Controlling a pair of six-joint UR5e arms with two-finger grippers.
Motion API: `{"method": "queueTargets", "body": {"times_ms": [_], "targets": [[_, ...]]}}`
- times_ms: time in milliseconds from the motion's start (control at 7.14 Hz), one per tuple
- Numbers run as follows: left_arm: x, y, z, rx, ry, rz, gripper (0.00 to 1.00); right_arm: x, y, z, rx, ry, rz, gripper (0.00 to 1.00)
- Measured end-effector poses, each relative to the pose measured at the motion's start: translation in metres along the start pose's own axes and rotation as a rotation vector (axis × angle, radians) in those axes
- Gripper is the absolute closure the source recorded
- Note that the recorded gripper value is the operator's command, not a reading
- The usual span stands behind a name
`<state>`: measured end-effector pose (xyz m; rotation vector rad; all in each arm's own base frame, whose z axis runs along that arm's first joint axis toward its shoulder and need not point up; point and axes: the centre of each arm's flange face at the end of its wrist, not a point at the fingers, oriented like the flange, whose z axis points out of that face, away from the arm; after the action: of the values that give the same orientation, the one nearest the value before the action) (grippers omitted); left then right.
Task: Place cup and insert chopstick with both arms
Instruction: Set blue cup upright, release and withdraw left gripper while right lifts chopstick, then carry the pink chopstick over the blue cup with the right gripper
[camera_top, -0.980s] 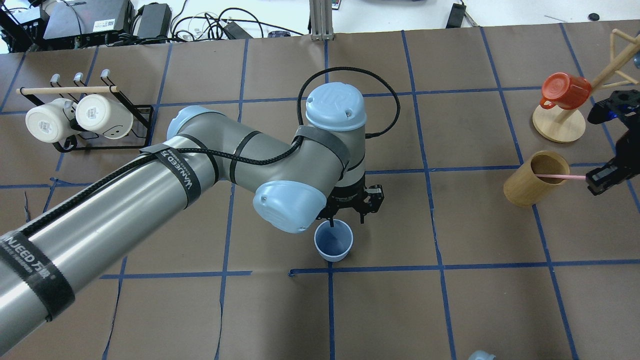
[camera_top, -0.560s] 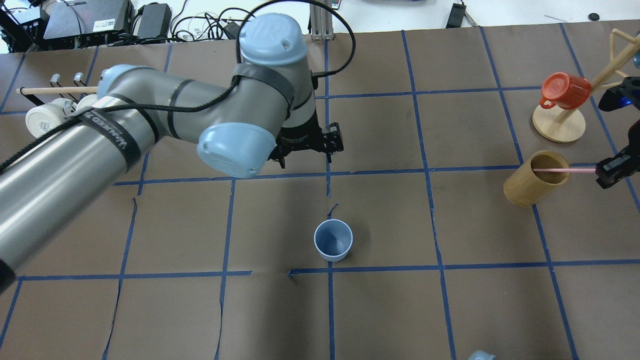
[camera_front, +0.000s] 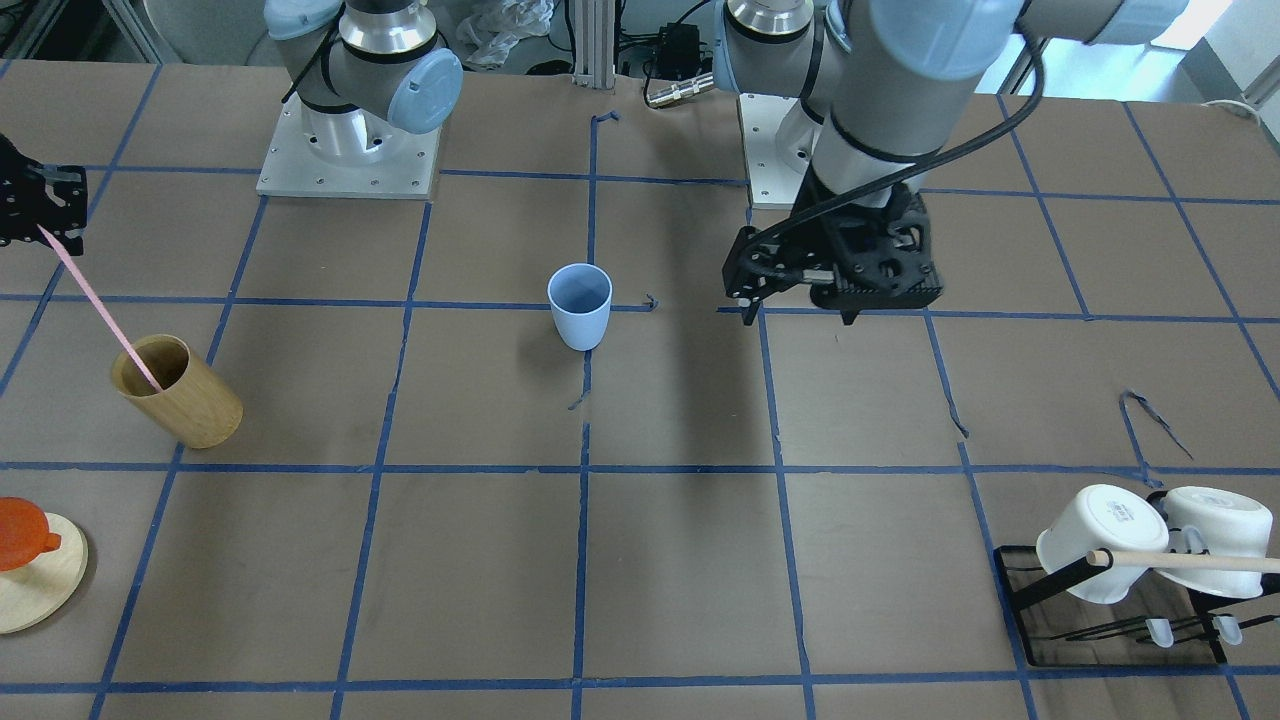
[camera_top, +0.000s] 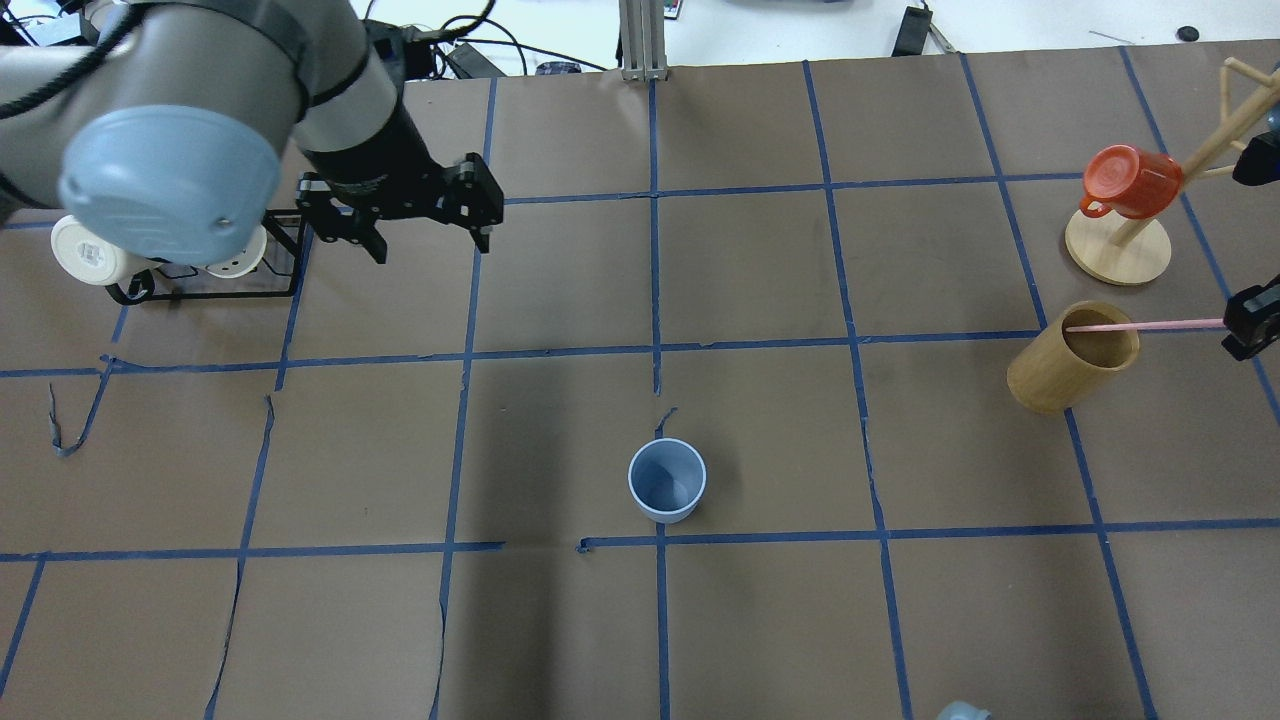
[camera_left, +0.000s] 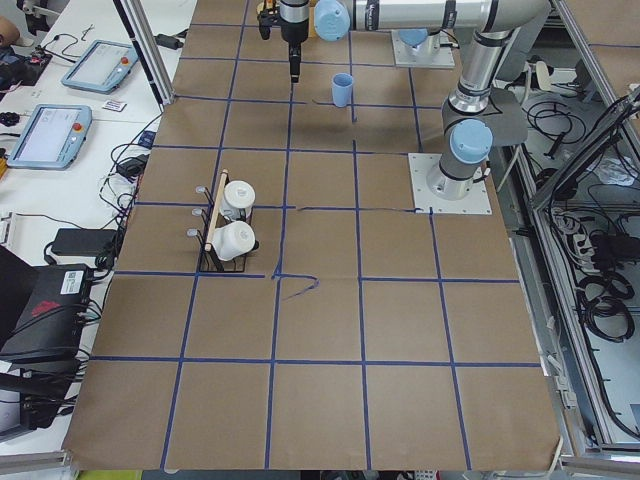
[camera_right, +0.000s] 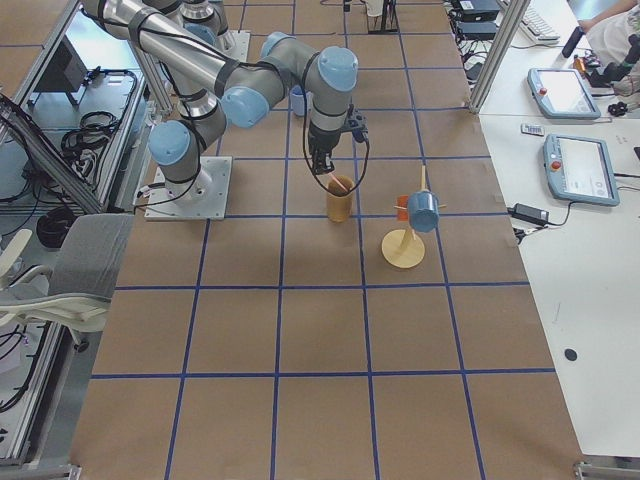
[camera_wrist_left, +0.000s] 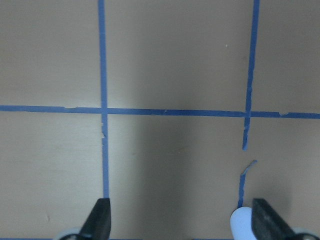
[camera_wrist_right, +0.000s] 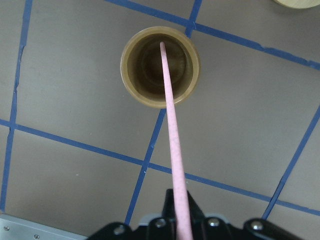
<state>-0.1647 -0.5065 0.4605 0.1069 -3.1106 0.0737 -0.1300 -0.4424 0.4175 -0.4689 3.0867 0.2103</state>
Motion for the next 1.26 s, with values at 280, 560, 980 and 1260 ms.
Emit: {"method": "queueTargets", "body": {"times_ms": [280,560,980,1260], "targets": [[-0.024,0.019,-0.027,0.007,-0.027,-0.025,0.00,-0.002,0.004,-0.038,-0.026,-0.011,0.023,1.00],[-0.033,0.020,-0.035,0.003,-0.048,-0.035,0.00,-0.025,-0.001,-0.085,-0.058,-0.001,0.066,1.00],[-0.033,0.012,-0.041,0.015,-0.032,-0.012,0.00,-0.144,-0.035,-0.119,-0.080,0.008,0.155,1.00],[-0.030,0.007,-0.043,0.017,-0.007,-0.008,0.00,-0.252,-0.050,-0.117,-0.073,-0.029,0.228,1.00]]}}
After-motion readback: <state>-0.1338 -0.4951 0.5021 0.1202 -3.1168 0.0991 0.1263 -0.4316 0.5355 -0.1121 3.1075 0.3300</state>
